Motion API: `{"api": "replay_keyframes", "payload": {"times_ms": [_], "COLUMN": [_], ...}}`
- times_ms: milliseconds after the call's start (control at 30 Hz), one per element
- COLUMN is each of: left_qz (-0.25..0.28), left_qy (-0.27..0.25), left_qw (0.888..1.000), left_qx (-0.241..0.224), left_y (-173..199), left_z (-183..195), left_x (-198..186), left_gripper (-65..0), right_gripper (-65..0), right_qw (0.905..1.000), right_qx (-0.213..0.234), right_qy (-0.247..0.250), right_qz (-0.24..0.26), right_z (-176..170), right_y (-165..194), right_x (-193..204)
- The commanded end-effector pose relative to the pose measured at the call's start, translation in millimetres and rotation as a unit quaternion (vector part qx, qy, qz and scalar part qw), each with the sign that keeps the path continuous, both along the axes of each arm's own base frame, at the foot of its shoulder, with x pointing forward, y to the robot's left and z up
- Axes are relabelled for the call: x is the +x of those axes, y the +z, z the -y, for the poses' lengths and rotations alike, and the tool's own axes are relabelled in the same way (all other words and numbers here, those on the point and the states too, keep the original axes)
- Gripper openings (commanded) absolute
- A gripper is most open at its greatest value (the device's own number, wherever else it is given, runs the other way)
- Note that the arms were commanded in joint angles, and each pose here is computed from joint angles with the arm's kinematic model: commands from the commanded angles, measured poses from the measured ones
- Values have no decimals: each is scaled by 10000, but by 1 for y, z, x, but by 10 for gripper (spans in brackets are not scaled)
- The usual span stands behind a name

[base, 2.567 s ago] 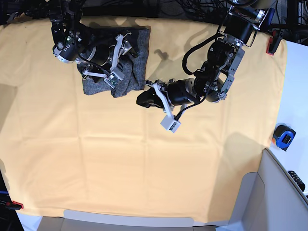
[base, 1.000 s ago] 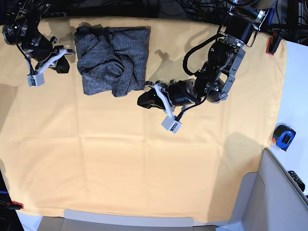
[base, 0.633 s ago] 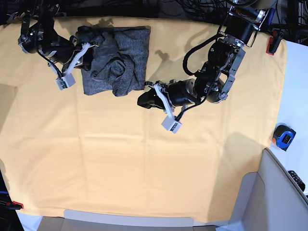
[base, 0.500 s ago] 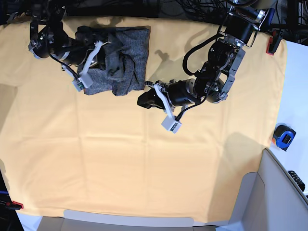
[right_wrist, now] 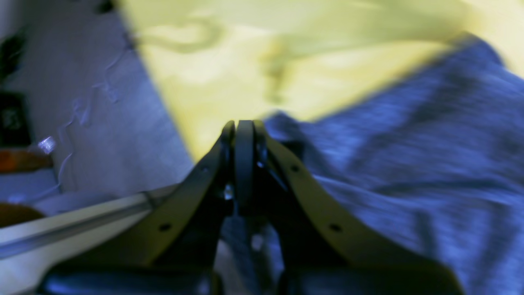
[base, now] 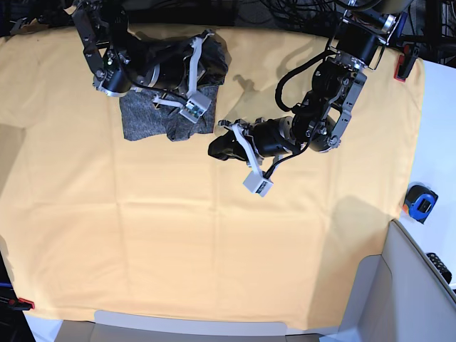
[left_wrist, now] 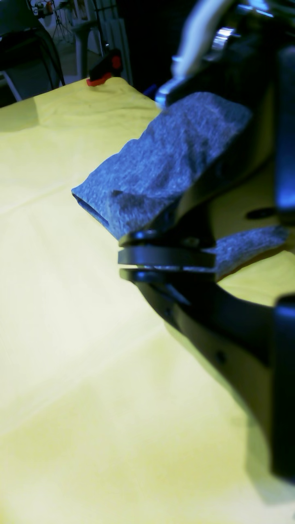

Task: Fold the T-shirt properly
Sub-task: 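Release the bundle and press its edges flat with the right gripper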

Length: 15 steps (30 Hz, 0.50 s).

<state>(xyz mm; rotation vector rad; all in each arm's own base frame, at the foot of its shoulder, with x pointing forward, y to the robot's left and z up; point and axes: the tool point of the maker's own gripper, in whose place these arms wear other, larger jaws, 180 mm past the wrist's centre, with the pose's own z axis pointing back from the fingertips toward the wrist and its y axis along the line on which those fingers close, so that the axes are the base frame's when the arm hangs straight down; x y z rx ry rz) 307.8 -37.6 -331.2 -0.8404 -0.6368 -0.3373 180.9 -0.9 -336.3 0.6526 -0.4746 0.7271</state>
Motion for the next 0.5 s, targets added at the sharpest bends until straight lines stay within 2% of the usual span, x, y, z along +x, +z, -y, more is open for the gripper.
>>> {"api": "replay_keyframes", "payload": {"times_ms": [0,100,167,267,400,467], "left_qz": [228,233,233,233,233,231], "left_qy": [38,48,48,50,50,41], "left_qw": [9996,9996,9996,9996,9996,9996], "left_qx": [-166,-132,-132,-124,-124,-131], "left_y": [16,15,15,15,15,15], "left_z": [1,-2,-2,-2,-2,-1], "left_x": [10,10,10,10,10,10], "left_gripper": [-649,-649,-649,-649,-649,-649], "right_gripper": [-650,-650,-650,-650,-650,-650], "right_qw": [9988,9908,9779,9530,9306,9215], "right_qx": [258,328,426,622,576,410], "right_qy": [-322,-1231,-1977,-2949,-3616,-3856], "right_qz": [266,456,532,317,-50,-200], "right_z": [5,41,66,87,93,97], "right_y": [14,21,26,27,14,1], "right_x": [16,41,57,69,73,73]}}
